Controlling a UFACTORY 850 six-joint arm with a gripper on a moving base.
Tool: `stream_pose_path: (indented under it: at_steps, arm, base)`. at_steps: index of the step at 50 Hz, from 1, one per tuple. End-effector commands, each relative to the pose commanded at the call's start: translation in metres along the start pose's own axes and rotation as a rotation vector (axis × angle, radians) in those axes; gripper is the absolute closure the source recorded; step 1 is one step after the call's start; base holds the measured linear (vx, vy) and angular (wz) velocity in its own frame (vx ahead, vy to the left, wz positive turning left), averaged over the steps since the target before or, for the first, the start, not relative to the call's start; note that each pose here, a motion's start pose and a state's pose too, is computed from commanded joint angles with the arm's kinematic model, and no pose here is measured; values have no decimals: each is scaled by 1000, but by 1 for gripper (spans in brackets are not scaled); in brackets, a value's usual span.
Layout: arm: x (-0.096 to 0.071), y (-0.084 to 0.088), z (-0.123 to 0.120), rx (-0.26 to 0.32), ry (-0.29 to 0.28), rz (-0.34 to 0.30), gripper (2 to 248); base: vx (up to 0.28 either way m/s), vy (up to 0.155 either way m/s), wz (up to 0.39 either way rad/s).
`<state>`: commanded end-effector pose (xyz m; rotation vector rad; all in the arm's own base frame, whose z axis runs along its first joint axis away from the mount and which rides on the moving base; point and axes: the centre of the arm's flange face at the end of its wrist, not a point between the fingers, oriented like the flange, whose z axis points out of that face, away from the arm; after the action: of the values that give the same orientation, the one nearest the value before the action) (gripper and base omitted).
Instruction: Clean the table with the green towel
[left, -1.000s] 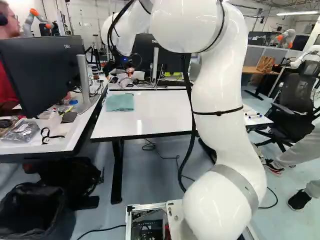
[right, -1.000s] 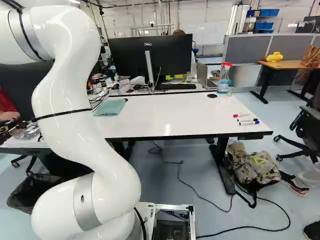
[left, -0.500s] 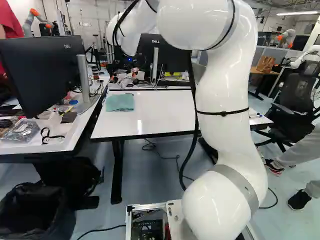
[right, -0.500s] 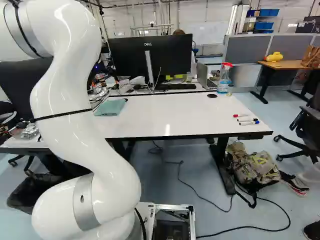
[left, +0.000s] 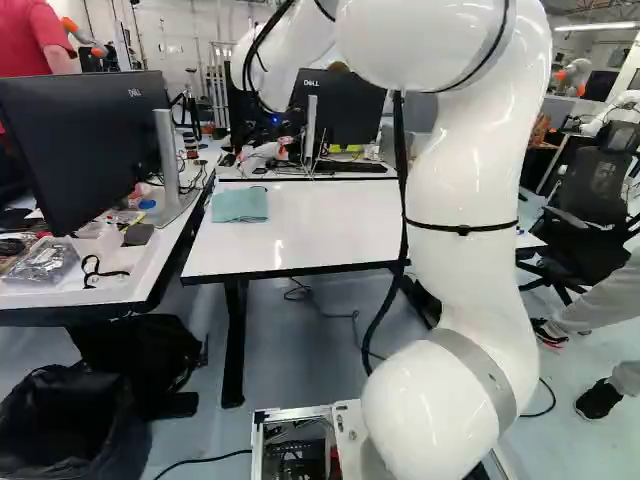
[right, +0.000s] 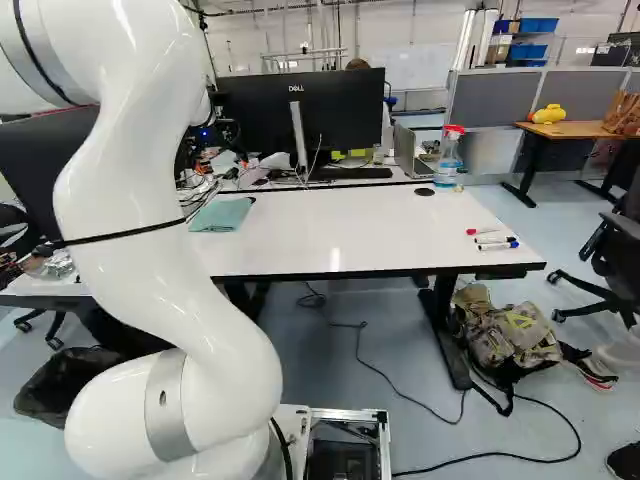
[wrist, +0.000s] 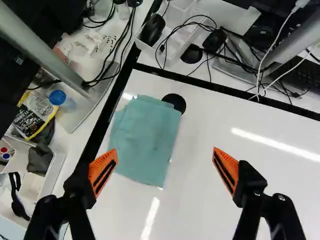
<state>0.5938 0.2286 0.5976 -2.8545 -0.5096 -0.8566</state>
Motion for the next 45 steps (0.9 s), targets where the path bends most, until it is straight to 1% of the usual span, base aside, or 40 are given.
stream_pose_path:
  at_steps: [21, 45]
  arm:
    - [-24, 30, -18, -27, -15, 41, 3]
    - [-58, 58, -43, -55, -30, 86, 3]
  base:
    - [0, 0, 0]
    - [0, 0, 0]
